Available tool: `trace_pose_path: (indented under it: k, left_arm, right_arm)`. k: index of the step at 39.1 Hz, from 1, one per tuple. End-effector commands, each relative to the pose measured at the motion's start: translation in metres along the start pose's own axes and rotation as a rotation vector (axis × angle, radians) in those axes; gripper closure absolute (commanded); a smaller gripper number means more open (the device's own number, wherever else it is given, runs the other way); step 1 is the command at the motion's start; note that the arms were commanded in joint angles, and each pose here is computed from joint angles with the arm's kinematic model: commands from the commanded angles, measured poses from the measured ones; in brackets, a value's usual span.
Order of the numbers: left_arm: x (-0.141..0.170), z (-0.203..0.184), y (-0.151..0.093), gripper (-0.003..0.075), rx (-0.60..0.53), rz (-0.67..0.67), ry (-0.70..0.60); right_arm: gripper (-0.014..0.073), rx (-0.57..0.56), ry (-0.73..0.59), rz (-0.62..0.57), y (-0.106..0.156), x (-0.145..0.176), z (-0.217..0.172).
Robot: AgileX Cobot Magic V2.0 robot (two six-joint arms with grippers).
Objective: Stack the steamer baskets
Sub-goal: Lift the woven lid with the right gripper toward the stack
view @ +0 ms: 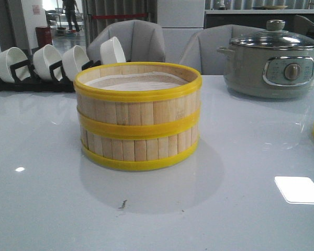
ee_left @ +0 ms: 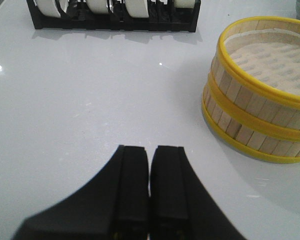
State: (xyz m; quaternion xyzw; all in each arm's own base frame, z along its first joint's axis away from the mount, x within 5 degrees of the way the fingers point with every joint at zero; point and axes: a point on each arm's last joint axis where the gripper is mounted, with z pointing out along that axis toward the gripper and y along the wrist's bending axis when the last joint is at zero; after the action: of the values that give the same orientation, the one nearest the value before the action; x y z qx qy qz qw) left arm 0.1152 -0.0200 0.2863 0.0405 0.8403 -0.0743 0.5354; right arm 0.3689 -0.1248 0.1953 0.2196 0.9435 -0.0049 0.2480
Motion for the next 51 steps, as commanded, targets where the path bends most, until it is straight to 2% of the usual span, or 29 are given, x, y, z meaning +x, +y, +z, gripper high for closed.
trace_pose_path:
  k: [1,11,24,31,38,46,51]
  left_arm:
    - [-0.016,-0.004,-0.001,0.0635,0.006,-0.005,-0.110]
    - [-0.016,-0.004,-0.001,0.0635,0.006,-0.005,-0.110]
    - [-0.016,-0.004,-0.001,0.0635,0.006,-0.005,-0.110]
    - [-0.016,-0.004,-0.001,0.0635,0.006,-0.005,-0.110]
    - [-0.016,-0.004,-0.001,0.0635,0.006,-0.005,-0.110]
    - [-0.016,-0.004,-0.001,0.0635,0.006,-0.005,-0.110]
    - [-0.016,-0.004,-0.001,0.0635,0.006,-0.005,-0.110]
  right_arm:
    - [0.0540,-0.015,-0.132,-0.037,0.008,-0.021,-0.030]
    - [0.0540,-0.088,-0.207,-0.126,0.053,-0.046,-0.083]
    - [0.0540,-0.252,-0.320,-0.305,0.142,-0.061,-0.176]
    - [0.0540,-0.375,-0.365,-0.425,0.200,-0.043,-0.209]
    - [0.0540,-0.484,-0.365,-0.537,0.253,-0.016,-0.223]
    - [0.0540,-0.569,-0.301,-0.663,0.316,0.019,-0.216]
    - [0.0540,-0.584,-0.245,-0.719,0.344,0.036,-0.202]
